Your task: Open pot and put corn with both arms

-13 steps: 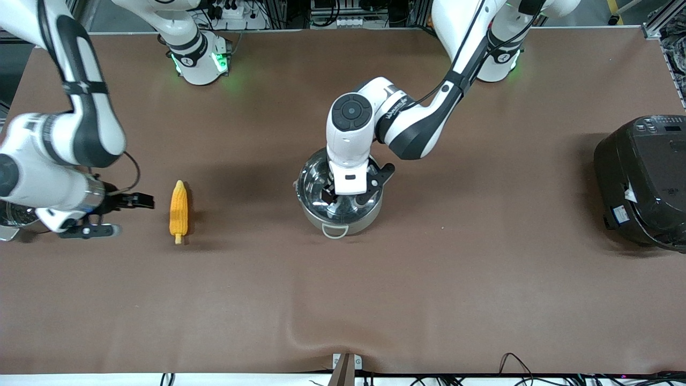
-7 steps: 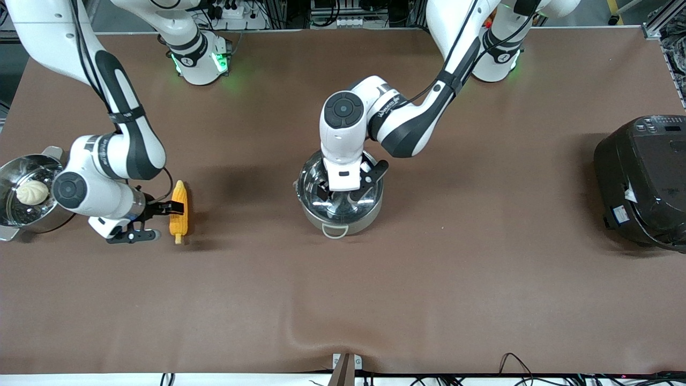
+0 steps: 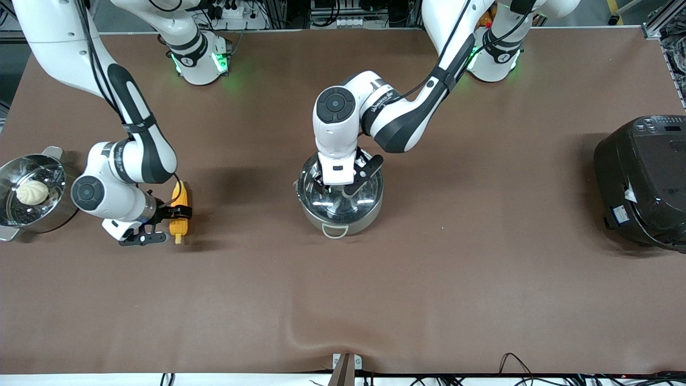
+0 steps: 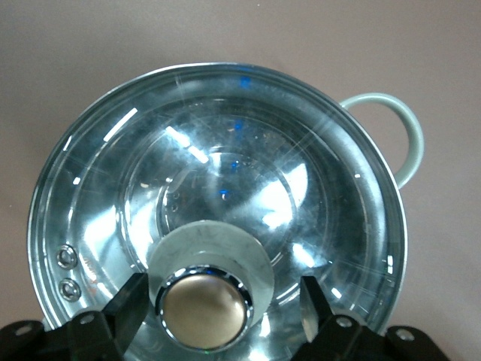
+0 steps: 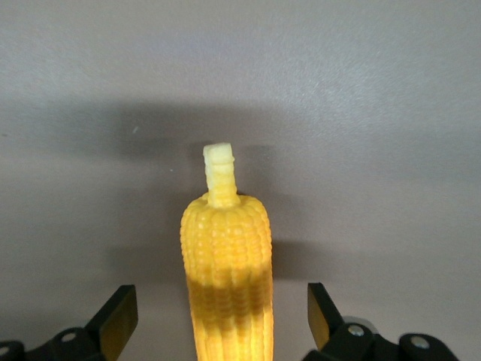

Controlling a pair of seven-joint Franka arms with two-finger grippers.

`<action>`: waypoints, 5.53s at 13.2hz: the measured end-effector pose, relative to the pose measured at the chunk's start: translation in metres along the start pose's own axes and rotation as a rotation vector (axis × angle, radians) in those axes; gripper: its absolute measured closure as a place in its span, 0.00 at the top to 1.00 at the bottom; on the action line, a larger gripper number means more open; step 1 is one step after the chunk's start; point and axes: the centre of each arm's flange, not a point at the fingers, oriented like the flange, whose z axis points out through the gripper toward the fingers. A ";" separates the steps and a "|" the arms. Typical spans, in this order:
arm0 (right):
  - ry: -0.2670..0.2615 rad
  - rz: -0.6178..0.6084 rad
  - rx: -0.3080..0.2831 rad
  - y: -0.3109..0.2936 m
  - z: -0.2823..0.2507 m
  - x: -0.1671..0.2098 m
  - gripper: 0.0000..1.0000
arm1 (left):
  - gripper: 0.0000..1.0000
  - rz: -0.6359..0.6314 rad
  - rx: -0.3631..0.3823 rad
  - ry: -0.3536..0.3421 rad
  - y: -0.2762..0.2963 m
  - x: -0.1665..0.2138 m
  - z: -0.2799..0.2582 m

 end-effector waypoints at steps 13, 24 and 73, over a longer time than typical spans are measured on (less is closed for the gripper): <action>-0.006 -0.158 -0.001 -0.007 -0.024 -0.003 0.42 | 0.50 -0.008 0.019 0.006 -0.002 0.006 0.000; -0.064 -0.025 -0.016 -0.216 -0.141 -0.004 0.37 | 0.50 0.019 0.085 0.021 -0.078 0.159 -0.200; 0.059 -0.019 0.012 0.021 -0.311 -0.074 1.00 | 1.00 0.682 0.092 0.146 -0.286 0.397 -0.316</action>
